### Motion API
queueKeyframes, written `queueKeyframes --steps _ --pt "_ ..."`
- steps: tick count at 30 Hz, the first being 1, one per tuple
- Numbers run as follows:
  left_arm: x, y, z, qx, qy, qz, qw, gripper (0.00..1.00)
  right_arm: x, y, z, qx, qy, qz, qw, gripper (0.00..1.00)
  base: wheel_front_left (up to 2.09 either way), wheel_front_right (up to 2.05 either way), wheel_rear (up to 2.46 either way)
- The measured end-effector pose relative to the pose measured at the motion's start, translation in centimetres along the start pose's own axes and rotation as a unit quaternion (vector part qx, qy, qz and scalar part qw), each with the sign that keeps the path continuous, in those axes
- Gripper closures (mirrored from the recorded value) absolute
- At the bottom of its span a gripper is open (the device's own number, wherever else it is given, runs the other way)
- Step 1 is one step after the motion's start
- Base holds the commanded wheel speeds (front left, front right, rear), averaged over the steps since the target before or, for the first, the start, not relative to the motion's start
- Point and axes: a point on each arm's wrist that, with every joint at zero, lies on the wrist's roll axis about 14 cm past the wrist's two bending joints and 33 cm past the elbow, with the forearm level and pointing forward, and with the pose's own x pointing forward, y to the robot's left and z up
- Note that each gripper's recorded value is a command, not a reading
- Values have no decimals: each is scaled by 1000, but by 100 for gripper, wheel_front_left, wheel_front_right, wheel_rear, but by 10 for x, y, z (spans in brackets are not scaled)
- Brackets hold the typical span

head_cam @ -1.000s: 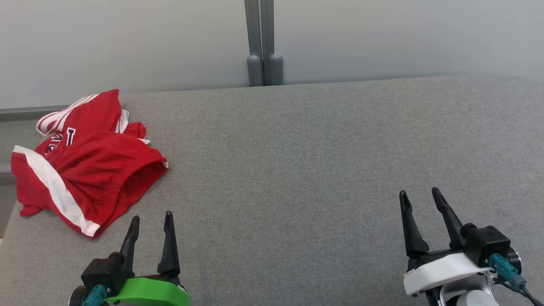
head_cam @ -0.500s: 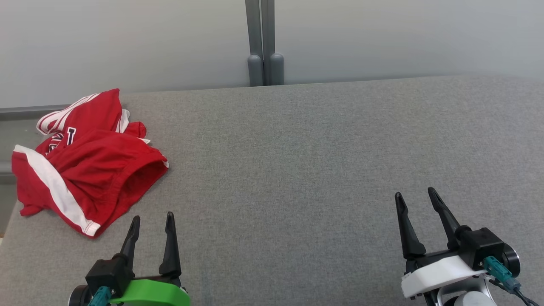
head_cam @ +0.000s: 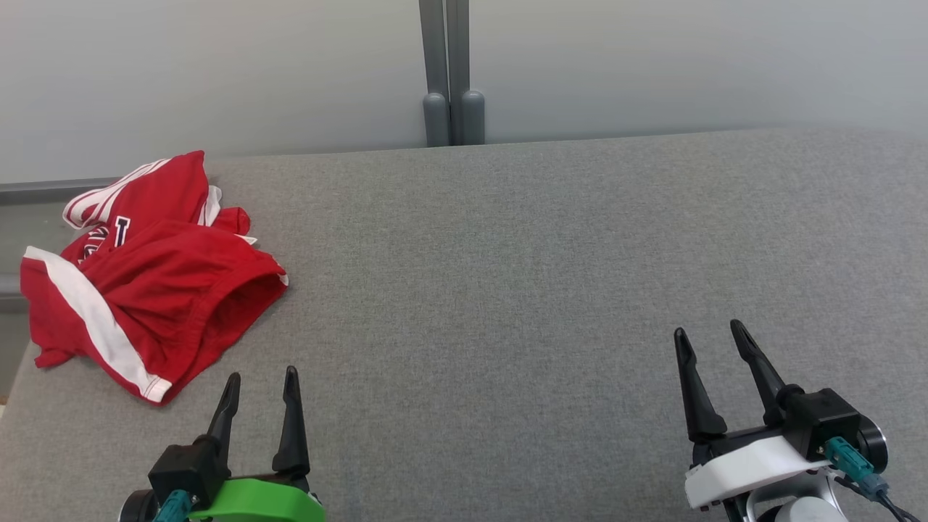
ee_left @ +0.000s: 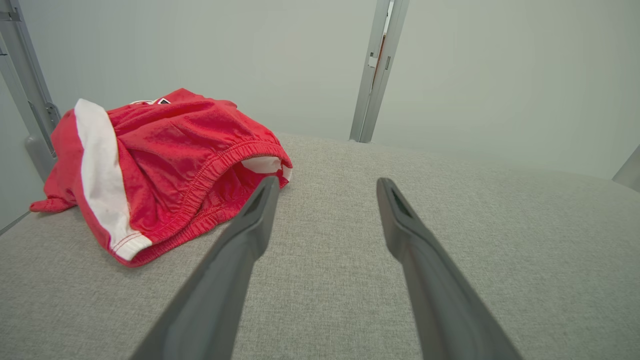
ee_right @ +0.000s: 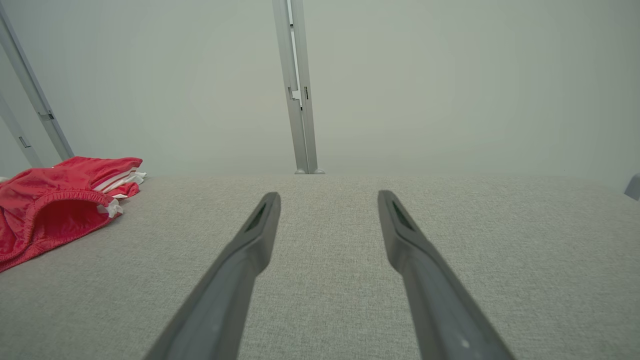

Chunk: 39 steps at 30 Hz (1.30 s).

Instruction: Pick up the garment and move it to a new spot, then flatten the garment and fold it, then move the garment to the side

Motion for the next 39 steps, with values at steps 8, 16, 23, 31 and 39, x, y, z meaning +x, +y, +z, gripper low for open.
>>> queueKeyframes --steps 8,16,23,31,39 --pt "-1 3 -1 0 1 4 1000 0 1 0 -1 0 1 1 1000 0 0 0 0" --pt "-10 17 6 1 -9 29 1000 0 11 14 -2 5 0 23 1000 0 0 0 0" --pt "-35 54 15 3 -23 92 995 0 29 56 -9 16 6 89 996 0 0 0 0" --pt "-77 99 24 6 -39 176 984 0 44 109 -17 30 15 167 985 0 0 0 0" --pt "-109 123 30 6 -51 229 972 0 49 151 -23 40 22 226 973 0 0 0 0"
